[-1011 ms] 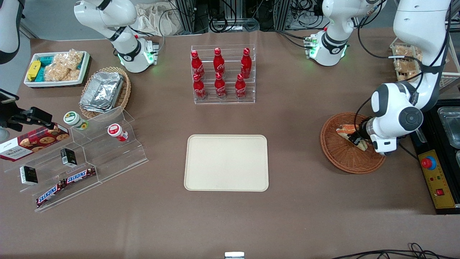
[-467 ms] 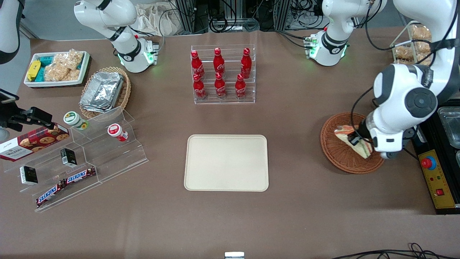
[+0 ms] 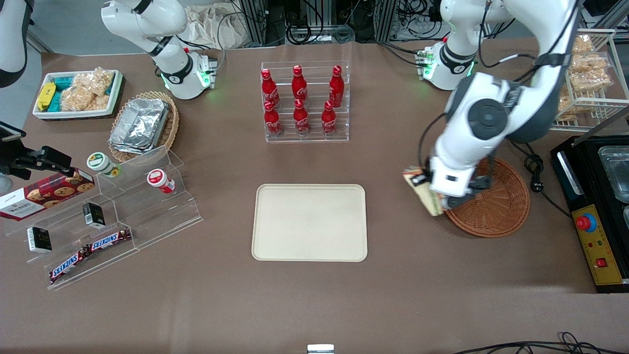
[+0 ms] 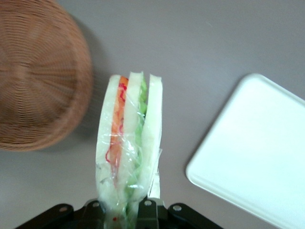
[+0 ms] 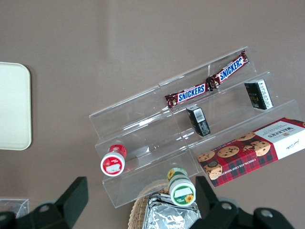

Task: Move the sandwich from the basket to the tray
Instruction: 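Carry the held sandwich with the left gripper over the cream tray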

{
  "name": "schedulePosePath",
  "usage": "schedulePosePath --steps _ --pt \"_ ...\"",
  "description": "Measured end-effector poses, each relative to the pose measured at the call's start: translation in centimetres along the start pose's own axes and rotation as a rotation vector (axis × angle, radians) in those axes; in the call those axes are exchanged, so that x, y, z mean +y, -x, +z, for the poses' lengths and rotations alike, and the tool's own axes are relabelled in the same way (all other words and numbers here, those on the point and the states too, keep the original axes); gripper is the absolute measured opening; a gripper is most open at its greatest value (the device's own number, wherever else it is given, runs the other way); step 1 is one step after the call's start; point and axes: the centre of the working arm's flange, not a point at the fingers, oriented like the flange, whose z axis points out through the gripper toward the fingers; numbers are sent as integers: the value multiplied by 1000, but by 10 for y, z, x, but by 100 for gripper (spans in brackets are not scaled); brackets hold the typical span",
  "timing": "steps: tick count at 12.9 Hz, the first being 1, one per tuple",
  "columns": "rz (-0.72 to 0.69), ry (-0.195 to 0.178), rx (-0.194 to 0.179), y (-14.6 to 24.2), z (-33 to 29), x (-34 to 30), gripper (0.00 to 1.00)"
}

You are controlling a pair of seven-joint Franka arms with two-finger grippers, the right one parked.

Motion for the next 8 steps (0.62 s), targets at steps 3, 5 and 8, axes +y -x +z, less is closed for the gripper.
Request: schedulePosePath --steps 3,5,8 --pt "170 56 34 36 43 54 20" --pt "274 82 74 43 78 74 20" --pt "383 119 87 57 123 98 20"
